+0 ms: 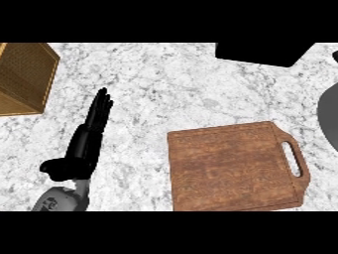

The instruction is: Pick the eggplant from the cutting board and place it in the pot

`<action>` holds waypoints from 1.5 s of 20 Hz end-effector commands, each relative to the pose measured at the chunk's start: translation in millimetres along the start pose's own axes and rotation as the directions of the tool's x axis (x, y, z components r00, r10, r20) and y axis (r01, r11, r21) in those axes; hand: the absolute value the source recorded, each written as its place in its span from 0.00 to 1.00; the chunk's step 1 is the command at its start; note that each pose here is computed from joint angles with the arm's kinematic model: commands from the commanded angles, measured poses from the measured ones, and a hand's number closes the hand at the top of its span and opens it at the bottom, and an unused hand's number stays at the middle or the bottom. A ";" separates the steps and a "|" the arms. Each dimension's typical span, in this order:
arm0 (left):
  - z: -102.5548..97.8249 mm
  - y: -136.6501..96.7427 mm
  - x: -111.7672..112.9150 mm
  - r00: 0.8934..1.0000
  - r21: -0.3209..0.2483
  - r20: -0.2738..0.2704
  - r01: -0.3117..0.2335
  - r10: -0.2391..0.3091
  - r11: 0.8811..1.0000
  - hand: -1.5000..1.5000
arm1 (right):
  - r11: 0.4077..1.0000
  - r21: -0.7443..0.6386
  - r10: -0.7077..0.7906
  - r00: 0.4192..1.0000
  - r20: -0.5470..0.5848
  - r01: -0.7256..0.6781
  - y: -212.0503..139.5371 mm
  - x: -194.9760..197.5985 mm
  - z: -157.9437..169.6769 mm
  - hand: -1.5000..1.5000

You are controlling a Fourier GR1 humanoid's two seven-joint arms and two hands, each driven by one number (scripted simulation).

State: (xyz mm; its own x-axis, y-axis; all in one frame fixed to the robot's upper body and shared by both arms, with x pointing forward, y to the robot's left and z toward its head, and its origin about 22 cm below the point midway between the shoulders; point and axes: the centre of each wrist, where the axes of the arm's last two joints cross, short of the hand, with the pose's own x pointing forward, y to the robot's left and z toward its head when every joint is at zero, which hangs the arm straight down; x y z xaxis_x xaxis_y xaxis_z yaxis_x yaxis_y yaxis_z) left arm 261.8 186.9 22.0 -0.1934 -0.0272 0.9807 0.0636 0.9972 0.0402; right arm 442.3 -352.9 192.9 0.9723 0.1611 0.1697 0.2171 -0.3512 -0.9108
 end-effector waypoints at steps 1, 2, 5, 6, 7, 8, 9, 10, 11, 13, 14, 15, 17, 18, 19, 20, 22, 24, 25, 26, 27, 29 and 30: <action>4.0 7.8 -4.5 1.000 0.017 -0.020 0.003 -0.003 1.000 0.50 | 1.000 0.004 0.008 0.965 -0.263 -0.007 7.5 -0.2 -2.1 1.00; 2.8 4.2 -3.5 1.000 0.025 -0.016 -0.002 0.003 1.000 0.50 | 1.000 -0.012 0.024 0.965 -0.259 -0.028 -0.1 3.2 -4.4 1.00; 6.8 -2.1 -6.3 1.000 0.034 -0.026 -0.001 0.002 0.999 0.50 | 1.000 -0.019 0.010 0.960 -0.281 -0.016 6.7 0.0 -6.3 1.00; 6.5 6.2 -6.0 1.000 0.043 -0.027 0.005 -0.003 0.999 0.50 | 0.999 -0.011 0.029 0.958 -0.285 -0.033 14.2 -3.1 -5.5 1.00; 1.8 12.4 -2.3 1.000 0.065 -0.026 0.012 -0.010 0.998 0.50 | 0.999 -0.008 0.044 0.959 -0.279 -0.049 29.1 -9.2 -1.2 1.00; 1.0 15.7 -5.0 1.000 0.063 -0.021 0.023 -0.022 0.998 0.50 | 0.999 -0.014 0.035 0.956 -0.292 -0.041 25.2 -11.8 -12.6 1.00; 3.9 12.1 -3.6 1.000 0.061 -0.018 0.010 -0.009 0.998 0.50 | 0.999 0.008 0.033 0.953 -0.300 -0.032 24.4 -8.2 -6.1 1.00; 2.6 20.1 -1.5 1.000 0.076 -0.022 0.010 -0.009 0.997 0.50 | 0.999 0.006 0.045 0.950 -0.309 -0.046 20.6 -8.4 -12.1 1.00; 9.2 20.2 -8.3 0.999 0.078 -0.036 0.021 -0.018 0.997 0.50 | 0.999 0.006 0.051 0.952 -0.301 -0.052 25.0 -8.6 -7.3 1.00; 8.8 26.0 -7.9 0.999 0.099 -0.043 0.009 -0.004 0.995 0.50 | 0.999 0.034 0.034 0.953 -0.300 -0.025 47.1 -16.5 4.8 1.00; 13.0 25.2 -13.3 0.999 0.090 -0.053 0.014 -0.009 0.996 0.50 | 0.998 0.056 0.025 0.950 -0.312 -0.008 46.1 -16.6 2.8 1.00; 6.3 25.0 -7.3 0.999 0.102 -0.030 0.021 -0.018 0.995 0.50 | 0.997 0.072 0.013 0.949 -0.316 0.011 43.7 -20.1 -8.3 1.00; 10.3 18.5 -9.3 0.999 0.106 -0.034 0.033 -0.029 0.994 0.50 | 0.992 0.123 0.042 0.949 -0.312 -0.003 64.5 -27.9 2.8 1.00; 10.3 24.6 -10.4 0.999 0.093 -0.044 0.000 0.004 0.996 0.50 | 0.988 0.153 0.033 0.946 -0.322 0.017 65.3 -35.3 -13.0 1.00; 14.7 26.0 -18.1 0.999 0.104 -0.043 0.019 -0.015 0.994 0.50 | 0.985 0.171 0.026 0.945 -0.325 0.032 72.3 -37.8 -7.4 1.00; 9.6 14.3 -3.1 1.000 0.086 -0.028 -0.001 0.003 0.996 0.50 | 0.982 0.177 0.000 0.938 -0.346 0.065 72.4 -40.0 -12.3 1.00; 13.4 36.8 -8.6 0.998 0.103 -0.053 0.018 -0.013 0.995 0.50 | 0.975 0.221 0.051 0.935 -0.352 0.030 90.4 -46.2 3.2 1.00; 9.5 34.1 -10.0 0.998 0.133 -0.053 0.031 -0.024 0.991 0.50 | 0.964 0.261 0.057 0.921 -0.386 0.050 103.2 -59.2 -1.3 1.00; 24.5 23.8 -22.4 0.998 0.118 -0.060 0.009 -0.002 0.993 0.50 | 0.960 0.275 0.069 0.913 -0.402 0.049 109.3 -66.2 -4.5 1.00; 12.9 36.7 -14.7 0.999 0.120 -0.038 0.028 -0.023 0.992 0.50 | 0.951 0.289 0.031 0.898 -0.440 0.109 114.7 -71.6 -4.3 1.00; 14.2 33.6 -10.3 0.999 0.124 -0.050 0.006 0.000 0.992 0.50 | 0.935 0.344 0.101 0.874 -0.476 0.080 114.6 -73.2 -8.8 1.00; 18.7 21.7 -14.2 0.999 0.125 -0.040 0.017 -0.012 0.992 0.50 | 0.926 0.362 0.120 0.833 -0.541 0.101 121.5 -81.7 -11.9 0.00; 19.1 24.5 -13.1 1.000 0.122 -0.031 0.006 -0.002 0.992 0.50 | 0.914 0.389 0.130 0.825 -0.550 0.115 131.6 -92.6 -13.3 0.00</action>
State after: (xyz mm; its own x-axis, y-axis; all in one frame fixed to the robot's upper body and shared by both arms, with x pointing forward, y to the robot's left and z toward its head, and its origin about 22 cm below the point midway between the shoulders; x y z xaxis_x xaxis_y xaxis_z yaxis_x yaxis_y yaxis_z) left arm 249.4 216.0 6.9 -0.1531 -0.0412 0.9873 -0.0543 0.9980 0.0333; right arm 393.4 -417.5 77.5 0.9724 -0.1330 0.1915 0.1942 0.0079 -0.9809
